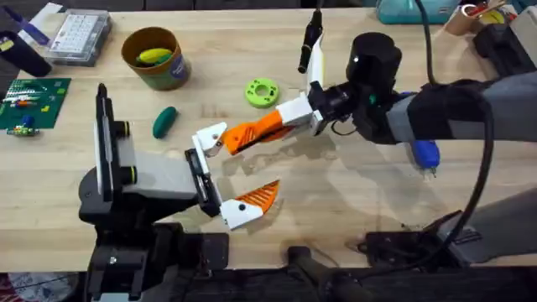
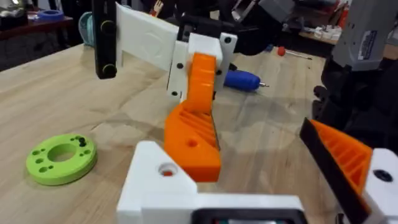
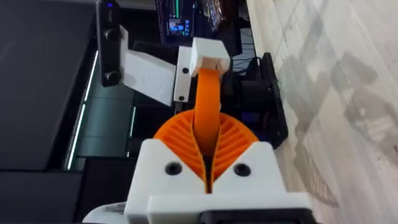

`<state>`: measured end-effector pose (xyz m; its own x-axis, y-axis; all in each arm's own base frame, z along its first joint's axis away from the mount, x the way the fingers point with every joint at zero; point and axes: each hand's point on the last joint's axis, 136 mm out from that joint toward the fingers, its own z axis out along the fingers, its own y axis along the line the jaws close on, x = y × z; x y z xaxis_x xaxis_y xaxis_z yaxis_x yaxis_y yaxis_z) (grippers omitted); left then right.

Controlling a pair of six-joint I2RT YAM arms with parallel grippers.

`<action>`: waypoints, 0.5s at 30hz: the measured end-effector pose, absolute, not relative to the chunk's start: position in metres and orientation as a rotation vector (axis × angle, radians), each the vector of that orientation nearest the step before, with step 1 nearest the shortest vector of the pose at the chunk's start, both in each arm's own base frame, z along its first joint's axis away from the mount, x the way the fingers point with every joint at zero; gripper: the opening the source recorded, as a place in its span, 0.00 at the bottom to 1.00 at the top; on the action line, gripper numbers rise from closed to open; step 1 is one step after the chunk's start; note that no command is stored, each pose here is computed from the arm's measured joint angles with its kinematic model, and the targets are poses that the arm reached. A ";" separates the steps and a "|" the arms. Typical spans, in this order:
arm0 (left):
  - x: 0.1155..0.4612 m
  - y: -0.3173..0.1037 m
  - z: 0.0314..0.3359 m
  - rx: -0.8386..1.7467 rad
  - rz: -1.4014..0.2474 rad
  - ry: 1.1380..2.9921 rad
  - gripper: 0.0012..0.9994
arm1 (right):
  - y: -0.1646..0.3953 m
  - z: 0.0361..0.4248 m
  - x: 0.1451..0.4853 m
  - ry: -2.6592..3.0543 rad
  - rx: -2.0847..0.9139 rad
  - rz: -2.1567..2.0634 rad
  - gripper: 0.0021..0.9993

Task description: Pick up the gripper from the table and insert it into the empty holder that is missing its gripper. Then pick up a screw, insert it into the mounting hole, and use the screwdriver to tighten it. Finally, clean up the table by picking up the vegetable and placing it into the bucket.

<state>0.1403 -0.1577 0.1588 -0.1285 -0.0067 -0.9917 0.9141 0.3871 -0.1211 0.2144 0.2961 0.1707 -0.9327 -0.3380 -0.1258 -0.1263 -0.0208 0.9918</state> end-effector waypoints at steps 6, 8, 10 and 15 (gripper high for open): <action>0.141 -0.157 0.159 0.862 -0.974 1.473 0.99 | 0.297 0.175 0.218 -2.089 0.475 -2.091 0.02; 0.142 -0.157 0.159 0.861 -0.972 1.473 0.99 | 0.297 0.175 0.218 -2.089 0.466 -2.087 0.02; 0.142 -0.157 0.159 0.861 -0.972 1.473 0.99 | 0.297 0.175 0.218 -2.088 0.460 -2.085 0.02; 0.142 -0.157 0.159 0.860 -0.972 1.474 0.99 | 0.298 0.173 0.220 -2.099 0.419 -2.075 0.02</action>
